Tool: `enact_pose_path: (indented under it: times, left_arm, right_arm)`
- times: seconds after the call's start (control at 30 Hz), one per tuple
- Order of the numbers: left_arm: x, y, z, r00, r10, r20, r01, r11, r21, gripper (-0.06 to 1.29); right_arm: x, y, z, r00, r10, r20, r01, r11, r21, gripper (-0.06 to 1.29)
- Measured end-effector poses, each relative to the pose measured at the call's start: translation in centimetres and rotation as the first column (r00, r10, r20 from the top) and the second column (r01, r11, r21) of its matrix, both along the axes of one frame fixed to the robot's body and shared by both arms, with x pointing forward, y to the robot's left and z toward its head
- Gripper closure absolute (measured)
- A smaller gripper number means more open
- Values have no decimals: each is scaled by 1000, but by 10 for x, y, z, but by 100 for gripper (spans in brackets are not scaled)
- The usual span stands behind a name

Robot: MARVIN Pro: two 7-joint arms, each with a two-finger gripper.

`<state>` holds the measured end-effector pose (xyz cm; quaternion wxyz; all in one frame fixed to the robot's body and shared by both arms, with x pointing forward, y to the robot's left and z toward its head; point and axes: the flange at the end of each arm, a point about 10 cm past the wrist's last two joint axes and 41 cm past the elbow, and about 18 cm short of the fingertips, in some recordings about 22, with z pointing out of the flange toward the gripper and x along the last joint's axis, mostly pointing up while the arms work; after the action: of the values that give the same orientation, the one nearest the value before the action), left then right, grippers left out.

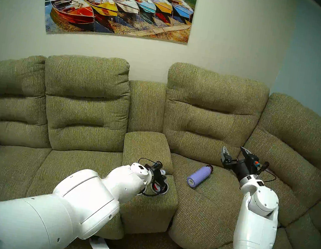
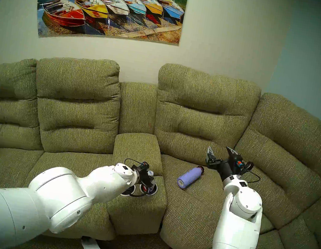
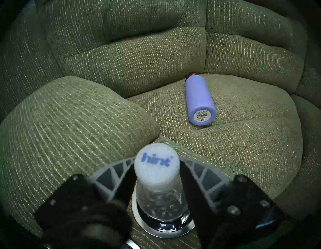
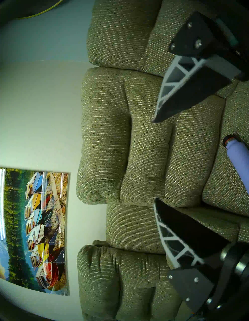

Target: Take bottles out of cup holder

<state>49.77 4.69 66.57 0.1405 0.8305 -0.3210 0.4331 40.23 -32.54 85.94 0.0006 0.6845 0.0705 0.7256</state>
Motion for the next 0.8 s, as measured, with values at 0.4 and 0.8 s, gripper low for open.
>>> enact_pose_path:
  times: [0.4, 0.8]
  left_arm:
    - [0, -2, 0, 1000, -2, 1, 2, 1000, -2, 70]
    - [-1, -2, 1, 1000, -19, -5, 19, 1000, -15, 84]
  right_arm:
    - [0, 0, 0, 1000, 0, 0, 0, 1000, 0, 1]
    - [0, 0, 0, 1000, 0, 1, 0, 1000, -1, 1]
